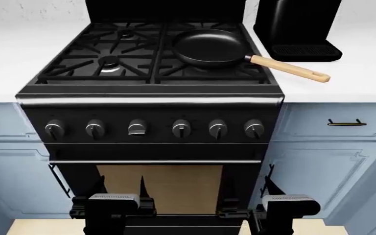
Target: Turn off the front right burner of the stove.
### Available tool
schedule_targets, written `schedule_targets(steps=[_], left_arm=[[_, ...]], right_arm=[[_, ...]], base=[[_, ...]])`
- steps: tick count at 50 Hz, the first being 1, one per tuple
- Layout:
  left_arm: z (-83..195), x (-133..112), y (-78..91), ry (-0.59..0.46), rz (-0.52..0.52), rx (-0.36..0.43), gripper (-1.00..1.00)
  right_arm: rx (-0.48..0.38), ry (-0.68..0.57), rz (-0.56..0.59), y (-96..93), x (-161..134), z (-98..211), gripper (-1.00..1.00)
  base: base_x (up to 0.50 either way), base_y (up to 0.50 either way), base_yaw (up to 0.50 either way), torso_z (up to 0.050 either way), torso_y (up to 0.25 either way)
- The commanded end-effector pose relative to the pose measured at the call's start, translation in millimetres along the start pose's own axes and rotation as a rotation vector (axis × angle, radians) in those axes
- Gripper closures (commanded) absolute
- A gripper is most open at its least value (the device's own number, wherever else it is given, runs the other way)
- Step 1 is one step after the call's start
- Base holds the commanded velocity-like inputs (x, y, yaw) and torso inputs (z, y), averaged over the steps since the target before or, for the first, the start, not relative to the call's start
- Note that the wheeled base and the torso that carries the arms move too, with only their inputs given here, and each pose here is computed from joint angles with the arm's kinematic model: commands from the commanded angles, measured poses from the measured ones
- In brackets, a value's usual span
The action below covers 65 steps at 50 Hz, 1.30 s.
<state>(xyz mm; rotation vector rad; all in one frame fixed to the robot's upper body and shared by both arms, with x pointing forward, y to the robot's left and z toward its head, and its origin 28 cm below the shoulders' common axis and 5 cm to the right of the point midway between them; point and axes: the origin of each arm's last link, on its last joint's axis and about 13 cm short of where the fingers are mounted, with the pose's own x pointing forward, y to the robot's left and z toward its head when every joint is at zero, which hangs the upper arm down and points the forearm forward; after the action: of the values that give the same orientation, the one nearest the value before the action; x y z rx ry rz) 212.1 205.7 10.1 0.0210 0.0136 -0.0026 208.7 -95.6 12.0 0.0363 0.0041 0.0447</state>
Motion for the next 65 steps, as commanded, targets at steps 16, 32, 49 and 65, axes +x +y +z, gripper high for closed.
schedule_targets(steps=[16,32,49,65], left_arm=[[-0.2,-0.4,-0.3,0.001,-0.001,0.001,-1.0],[-0.1,-0.3,-0.2,0.001,-0.001,0.001,-1.0],[-0.1,0.0,-0.3,0.002,-0.002,0.002,-1.0],[0.6,-0.4,-0.4,0.003,-0.001,0.001,-1.0]], right_arm=[[0.001,-0.001,0.001,0.0,-0.1,0.0,-1.0],[0.003,-0.002,0.002,0.3,-0.1,0.5,-1.0],[-0.006,0.022,-0.02,0.3,1.3,-1.2,-1.0],[-0.002,0.018,-0.012,0.1,1.0,-0.8,-1.0]], base=[[0.0,-0.11,0.0,0.0,0.0],[0.0,-0.11,0.0,0.0,0.0],[0.0,-0.04,0.0,0.0,0.0],[0.07,0.0,0.0,0.0,0.0]])
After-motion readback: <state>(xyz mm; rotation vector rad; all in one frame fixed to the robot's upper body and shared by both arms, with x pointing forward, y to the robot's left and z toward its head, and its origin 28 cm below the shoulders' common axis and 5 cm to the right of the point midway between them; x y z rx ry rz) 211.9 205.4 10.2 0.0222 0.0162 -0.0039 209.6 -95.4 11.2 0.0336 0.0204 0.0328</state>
